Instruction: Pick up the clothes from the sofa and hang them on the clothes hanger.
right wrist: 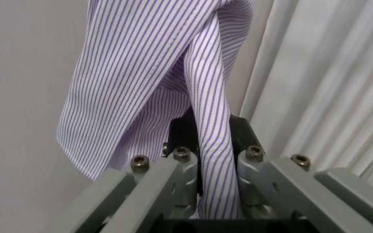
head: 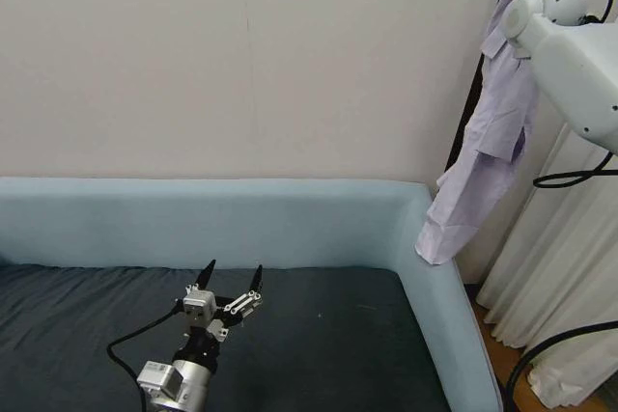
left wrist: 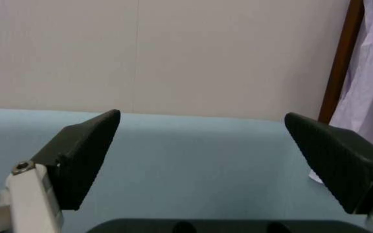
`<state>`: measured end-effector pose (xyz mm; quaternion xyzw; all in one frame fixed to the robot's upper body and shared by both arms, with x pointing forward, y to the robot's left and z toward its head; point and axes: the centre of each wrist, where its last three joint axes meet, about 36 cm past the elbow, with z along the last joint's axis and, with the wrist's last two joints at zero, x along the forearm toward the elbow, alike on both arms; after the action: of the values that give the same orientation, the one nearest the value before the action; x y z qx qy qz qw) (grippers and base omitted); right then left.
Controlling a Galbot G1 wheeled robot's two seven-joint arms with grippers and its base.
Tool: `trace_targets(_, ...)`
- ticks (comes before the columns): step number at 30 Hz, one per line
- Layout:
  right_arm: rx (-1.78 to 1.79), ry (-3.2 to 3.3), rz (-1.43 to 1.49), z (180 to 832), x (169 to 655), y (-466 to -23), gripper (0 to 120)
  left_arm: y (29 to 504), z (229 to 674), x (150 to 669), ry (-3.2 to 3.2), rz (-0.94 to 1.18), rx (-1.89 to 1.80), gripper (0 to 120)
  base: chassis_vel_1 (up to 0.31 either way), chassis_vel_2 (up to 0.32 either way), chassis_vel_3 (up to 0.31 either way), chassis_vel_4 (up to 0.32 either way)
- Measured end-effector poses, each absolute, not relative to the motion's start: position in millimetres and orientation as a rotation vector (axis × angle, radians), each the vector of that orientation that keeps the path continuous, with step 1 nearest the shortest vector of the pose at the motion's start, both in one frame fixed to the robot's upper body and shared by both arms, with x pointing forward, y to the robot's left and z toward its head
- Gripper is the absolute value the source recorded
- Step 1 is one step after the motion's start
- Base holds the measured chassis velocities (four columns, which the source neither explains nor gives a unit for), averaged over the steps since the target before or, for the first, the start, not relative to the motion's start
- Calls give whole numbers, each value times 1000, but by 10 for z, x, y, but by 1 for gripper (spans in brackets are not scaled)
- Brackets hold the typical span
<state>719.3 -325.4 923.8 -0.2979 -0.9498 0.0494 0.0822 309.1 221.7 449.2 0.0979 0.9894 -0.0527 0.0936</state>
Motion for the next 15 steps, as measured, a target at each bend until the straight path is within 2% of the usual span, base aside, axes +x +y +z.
trace_targets(8, -931, -2781, 1, 9477, 7295, -3405, 4, 2199, 4561, 3055, 2922, -166, 301, 100, 0, 0, 0, 0)
trace_targets(15, -919, -2735, -93, 9597, 7346, -3330, 4, 2202, 4586, 3008, 2923, -177, 292, 100, 0, 0, 0, 0)
